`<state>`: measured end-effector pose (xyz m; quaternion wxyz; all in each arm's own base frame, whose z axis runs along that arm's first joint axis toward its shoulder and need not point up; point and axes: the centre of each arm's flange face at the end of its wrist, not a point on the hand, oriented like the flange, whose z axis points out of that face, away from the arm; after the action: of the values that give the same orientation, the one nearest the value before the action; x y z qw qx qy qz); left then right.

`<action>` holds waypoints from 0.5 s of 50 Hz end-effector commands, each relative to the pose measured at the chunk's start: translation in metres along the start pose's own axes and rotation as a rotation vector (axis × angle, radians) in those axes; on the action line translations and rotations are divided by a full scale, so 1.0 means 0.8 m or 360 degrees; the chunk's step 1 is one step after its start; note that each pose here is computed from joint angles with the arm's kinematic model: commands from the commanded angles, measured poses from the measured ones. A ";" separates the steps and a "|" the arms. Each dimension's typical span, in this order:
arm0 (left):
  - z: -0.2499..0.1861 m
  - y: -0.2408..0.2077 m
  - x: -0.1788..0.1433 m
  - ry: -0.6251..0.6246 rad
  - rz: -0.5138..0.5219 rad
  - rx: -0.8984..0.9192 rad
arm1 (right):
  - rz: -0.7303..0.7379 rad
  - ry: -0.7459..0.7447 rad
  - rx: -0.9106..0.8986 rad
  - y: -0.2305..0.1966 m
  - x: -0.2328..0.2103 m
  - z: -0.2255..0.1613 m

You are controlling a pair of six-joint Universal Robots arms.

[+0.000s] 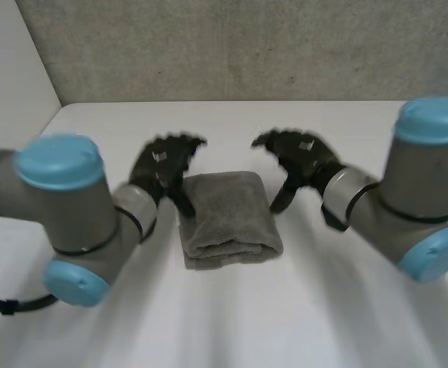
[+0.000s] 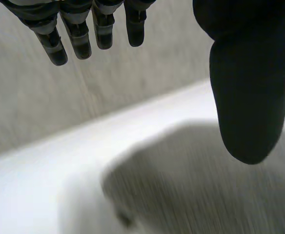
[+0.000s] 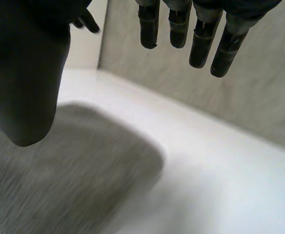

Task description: Fold the laundry

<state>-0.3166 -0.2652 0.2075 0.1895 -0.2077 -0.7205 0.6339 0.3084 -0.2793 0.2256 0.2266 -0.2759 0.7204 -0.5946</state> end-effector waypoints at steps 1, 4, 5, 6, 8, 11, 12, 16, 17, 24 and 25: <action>-0.049 -0.117 -0.007 -0.0044 0.0004 0.0313 | -0.0041 0.0237 0.0241 -0.079 0.022 -0.044; -0.067 -0.148 -0.028 -0.0173 -0.0004 0.0329 | -0.0041 0.0322 0.0267 -0.091 0.029 -0.052; -0.067 -0.148 -0.028 -0.0174 -0.0004 0.0329 | -0.0053 0.0388 0.0291 -0.101 0.033 -0.060; -0.073 -0.155 -0.035 -0.0220 -0.0005 0.0310 | -0.0060 0.0450 0.0305 -0.109 0.036 -0.069; -0.077 -0.157 -0.037 -0.0240 -0.0008 0.0271 | -0.0068 0.0488 0.0304 -0.115 0.037 -0.074; -0.084 -0.161 -0.039 -0.0260 -0.0013 0.0186 | -0.0090 0.0518 0.0299 -0.120 0.039 -0.078; -0.087 -0.160 -0.039 -0.0268 -0.0014 0.0147 | -0.0106 0.0534 0.0302 -0.127 0.039 -0.082; -0.090 -0.163 -0.041 -0.0277 -0.0018 0.0132 | -0.0115 0.0539 0.0283 -0.132 0.039 -0.086; -0.090 -0.163 -0.041 -0.0277 -0.0018 0.0132 | -0.0116 0.0546 0.0277 -0.133 0.042 -0.087; -0.091 -0.167 -0.042 -0.0285 -0.0021 0.0147 | -0.0115 0.0548 0.0270 -0.135 0.044 -0.088; -0.091 -0.166 -0.043 -0.0289 -0.0021 0.0145 | -0.0115 0.0543 0.0268 -0.134 0.043 -0.088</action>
<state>-0.2569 -0.2371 0.3479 0.1367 -0.1372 -0.7084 0.6787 0.2509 -0.2654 0.3446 0.1005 -0.1748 0.6843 -0.7008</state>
